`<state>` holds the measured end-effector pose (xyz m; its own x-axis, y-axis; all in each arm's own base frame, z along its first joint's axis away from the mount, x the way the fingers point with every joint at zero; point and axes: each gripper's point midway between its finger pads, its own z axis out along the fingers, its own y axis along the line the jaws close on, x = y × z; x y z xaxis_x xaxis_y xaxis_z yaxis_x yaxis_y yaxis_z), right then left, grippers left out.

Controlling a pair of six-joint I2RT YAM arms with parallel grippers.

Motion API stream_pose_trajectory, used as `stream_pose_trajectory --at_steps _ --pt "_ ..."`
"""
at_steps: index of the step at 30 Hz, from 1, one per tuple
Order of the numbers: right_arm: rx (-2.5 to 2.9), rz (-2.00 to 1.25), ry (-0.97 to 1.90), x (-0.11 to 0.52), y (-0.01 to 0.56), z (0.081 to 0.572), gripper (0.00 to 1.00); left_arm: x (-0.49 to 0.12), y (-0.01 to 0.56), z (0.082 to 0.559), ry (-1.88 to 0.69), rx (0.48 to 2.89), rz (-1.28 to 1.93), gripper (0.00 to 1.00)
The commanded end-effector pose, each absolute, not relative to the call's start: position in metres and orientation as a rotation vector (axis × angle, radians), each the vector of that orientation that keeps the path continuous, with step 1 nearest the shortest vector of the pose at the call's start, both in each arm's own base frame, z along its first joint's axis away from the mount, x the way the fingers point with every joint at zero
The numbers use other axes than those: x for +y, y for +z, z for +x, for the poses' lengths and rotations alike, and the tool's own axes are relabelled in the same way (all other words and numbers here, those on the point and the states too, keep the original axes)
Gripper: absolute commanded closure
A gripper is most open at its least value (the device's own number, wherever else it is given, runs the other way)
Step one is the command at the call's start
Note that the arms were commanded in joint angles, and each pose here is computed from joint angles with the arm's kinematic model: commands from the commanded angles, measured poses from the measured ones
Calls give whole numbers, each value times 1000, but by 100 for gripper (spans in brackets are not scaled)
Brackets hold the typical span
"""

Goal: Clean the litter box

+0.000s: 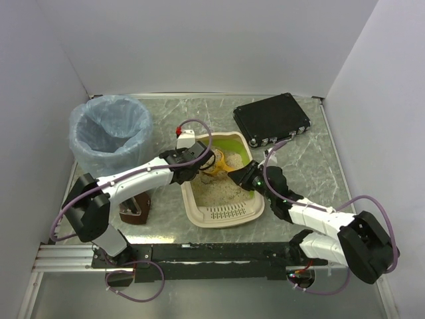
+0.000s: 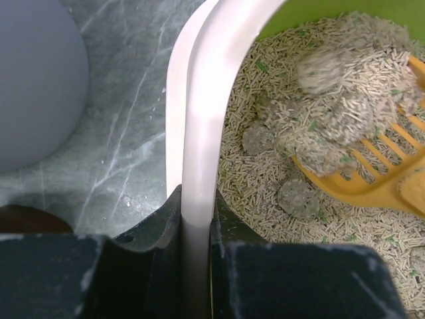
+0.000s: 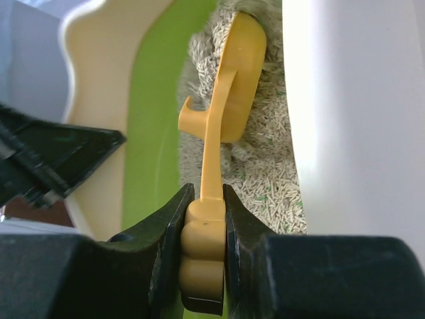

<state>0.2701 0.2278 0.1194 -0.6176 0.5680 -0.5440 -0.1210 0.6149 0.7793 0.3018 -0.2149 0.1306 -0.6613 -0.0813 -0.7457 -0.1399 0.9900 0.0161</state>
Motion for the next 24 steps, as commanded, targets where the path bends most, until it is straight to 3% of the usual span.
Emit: stream_pose_trajectory --at_steps 1,24 --pt "1827 299 1114 227 158 276 100 -217 201 332 -152 2058 -440 99" --pt "1675 269 1431 221 208 244 100 -201 183 333 -257 2080 -481 99"
